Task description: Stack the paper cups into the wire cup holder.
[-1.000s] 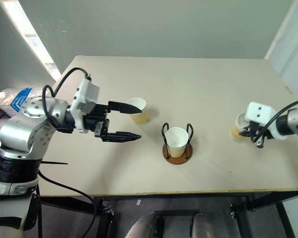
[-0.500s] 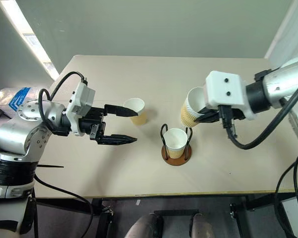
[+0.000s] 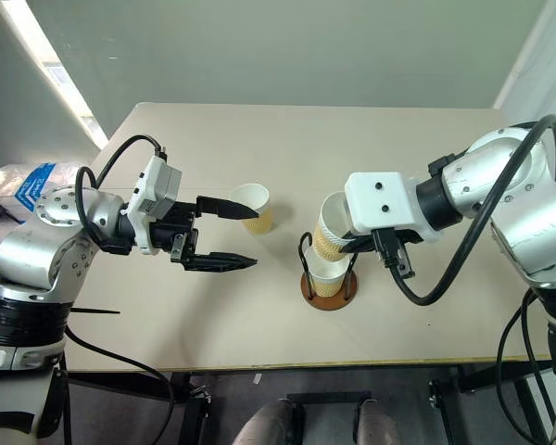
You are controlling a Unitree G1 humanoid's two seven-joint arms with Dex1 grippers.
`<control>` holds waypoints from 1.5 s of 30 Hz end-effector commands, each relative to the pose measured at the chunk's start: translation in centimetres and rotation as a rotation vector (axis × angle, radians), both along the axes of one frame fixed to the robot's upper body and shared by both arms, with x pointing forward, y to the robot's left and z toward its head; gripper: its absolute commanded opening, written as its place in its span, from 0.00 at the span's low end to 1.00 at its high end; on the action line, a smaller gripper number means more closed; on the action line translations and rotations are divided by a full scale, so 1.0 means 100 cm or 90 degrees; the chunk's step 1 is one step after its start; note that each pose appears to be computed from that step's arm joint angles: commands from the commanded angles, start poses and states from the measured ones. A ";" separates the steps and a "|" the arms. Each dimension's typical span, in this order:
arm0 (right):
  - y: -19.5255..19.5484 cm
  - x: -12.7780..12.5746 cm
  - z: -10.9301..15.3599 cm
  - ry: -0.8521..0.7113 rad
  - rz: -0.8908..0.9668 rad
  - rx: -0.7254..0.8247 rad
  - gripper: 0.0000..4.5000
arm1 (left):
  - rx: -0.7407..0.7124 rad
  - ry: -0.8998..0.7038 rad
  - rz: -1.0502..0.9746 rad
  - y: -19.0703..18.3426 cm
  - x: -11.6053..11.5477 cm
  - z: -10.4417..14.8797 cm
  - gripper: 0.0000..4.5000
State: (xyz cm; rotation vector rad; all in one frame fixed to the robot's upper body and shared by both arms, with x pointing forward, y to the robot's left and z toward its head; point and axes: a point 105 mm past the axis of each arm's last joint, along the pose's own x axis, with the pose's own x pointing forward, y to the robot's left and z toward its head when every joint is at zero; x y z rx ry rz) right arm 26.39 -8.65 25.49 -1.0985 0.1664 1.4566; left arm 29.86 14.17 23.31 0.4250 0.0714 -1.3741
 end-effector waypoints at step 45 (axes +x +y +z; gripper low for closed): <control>-0.046 0.006 0.062 0.050 -0.268 0.505 0.77 | 0.348 -0.327 0.213 0.015 0.080 0.009 1.00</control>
